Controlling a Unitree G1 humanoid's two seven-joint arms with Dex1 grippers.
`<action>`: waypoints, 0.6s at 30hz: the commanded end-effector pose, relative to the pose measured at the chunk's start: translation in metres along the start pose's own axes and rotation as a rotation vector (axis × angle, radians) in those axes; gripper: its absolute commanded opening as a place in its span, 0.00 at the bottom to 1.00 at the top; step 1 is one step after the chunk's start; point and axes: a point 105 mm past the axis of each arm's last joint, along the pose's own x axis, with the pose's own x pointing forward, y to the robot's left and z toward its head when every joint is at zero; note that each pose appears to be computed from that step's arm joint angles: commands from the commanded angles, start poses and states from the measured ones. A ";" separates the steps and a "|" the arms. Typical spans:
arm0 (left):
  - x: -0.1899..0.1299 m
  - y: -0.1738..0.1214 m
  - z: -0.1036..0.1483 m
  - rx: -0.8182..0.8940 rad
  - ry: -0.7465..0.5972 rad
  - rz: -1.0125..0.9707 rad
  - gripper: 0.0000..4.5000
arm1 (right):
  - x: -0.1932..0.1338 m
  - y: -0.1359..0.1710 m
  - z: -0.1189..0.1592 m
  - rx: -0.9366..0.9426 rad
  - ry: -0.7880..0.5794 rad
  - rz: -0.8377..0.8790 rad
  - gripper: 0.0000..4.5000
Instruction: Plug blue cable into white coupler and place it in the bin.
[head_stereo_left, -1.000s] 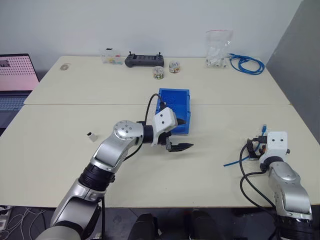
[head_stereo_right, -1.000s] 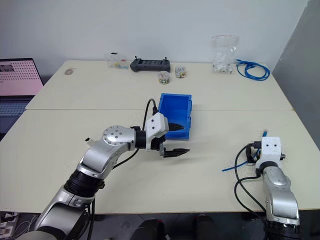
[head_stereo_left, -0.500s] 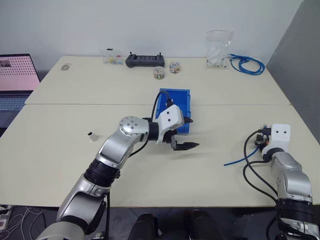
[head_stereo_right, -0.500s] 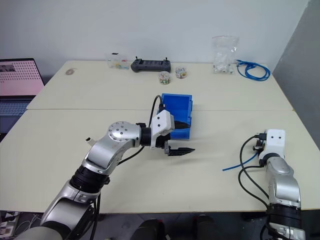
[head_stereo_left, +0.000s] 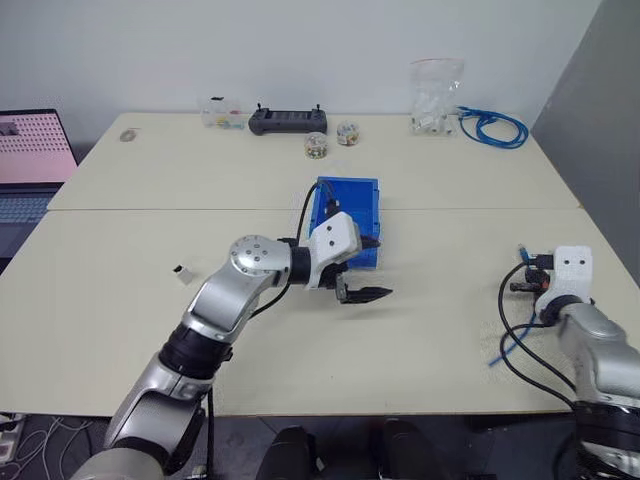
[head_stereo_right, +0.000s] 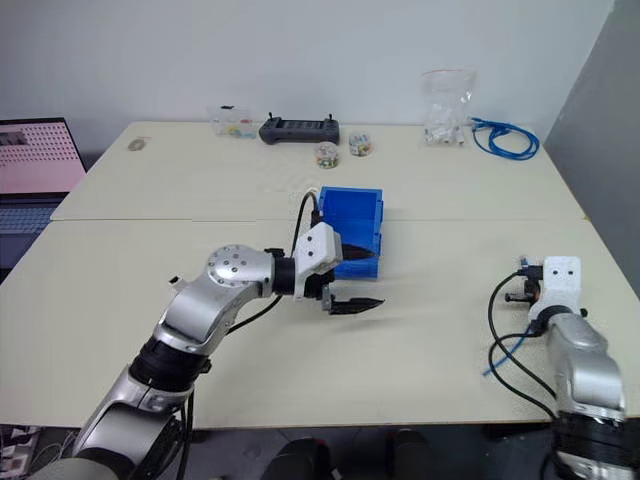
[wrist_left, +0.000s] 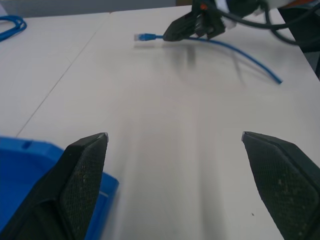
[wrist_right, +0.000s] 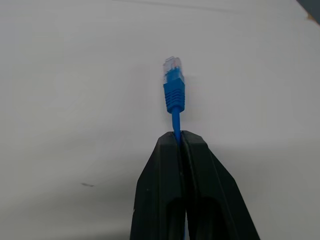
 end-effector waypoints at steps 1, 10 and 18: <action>-0.021 -0.012 0.007 0.001 -0.033 -0.010 1.00 | -0.024 0.030 0.029 -0.171 -0.060 0.293 0.00; -0.078 -0.036 -0.052 -0.117 0.117 0.108 1.00 | -0.060 0.146 0.043 -0.396 -0.095 0.979 0.00; -0.123 -0.046 -0.097 -0.101 0.271 0.216 1.00 | -0.027 0.235 0.047 -0.553 -0.148 1.288 0.00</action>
